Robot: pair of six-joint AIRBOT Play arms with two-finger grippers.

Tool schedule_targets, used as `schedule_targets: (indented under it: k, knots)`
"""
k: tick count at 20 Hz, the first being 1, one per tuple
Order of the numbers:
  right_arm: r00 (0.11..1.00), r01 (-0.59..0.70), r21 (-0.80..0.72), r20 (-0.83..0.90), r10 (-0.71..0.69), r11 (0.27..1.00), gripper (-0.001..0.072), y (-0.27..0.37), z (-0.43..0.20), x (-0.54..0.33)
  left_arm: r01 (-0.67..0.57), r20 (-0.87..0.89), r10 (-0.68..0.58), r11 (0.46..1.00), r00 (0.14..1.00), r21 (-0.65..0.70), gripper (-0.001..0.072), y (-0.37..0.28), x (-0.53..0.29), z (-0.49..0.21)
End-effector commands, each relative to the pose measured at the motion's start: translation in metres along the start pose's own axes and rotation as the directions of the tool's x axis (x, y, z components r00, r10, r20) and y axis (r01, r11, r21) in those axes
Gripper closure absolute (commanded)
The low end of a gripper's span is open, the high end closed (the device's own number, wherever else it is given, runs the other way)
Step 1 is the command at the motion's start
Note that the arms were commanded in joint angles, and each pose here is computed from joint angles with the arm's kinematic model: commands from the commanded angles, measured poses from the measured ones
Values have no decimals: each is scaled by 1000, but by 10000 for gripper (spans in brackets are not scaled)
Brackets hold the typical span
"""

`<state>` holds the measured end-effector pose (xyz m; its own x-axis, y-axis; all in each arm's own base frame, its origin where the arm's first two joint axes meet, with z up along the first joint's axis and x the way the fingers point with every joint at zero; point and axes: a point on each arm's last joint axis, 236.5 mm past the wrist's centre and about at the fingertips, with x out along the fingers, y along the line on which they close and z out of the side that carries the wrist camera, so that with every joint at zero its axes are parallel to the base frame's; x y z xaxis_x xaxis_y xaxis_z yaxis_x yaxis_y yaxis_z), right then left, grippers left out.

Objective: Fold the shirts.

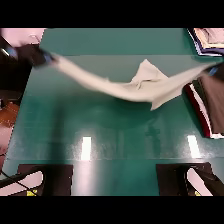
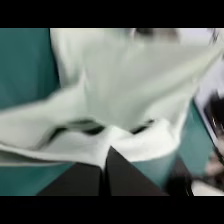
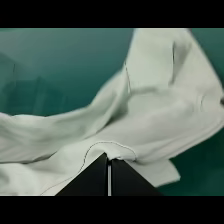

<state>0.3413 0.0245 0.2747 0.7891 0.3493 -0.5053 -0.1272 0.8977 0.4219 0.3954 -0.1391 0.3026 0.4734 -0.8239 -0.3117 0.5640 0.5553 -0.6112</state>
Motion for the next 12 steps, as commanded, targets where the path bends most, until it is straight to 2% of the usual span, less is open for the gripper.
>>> schedule_targets:
  k: [1,4,8,10,12]
  knots:
    - [968,16,-189,249,33,982,699,60,89,-74,-89,376,-28,953,926,289,688,-118,-72,103]
    - [917,51,-327,389,85,944,699,109,130,-134,-321,547,39,843,836,432,688,-186,-133,123]
    - [851,91,-394,508,134,915,699,148,143,-186,-573,692,169,712,702,407,688,-217,-194,110]
    - [809,150,-367,579,99,918,699,144,143,-204,-618,723,188,682,665,391,688,-230,-211,101]
    - [761,234,-331,648,40,914,699,135,139,-223,-620,724,180,674,666,403,688,-241,-215,92]
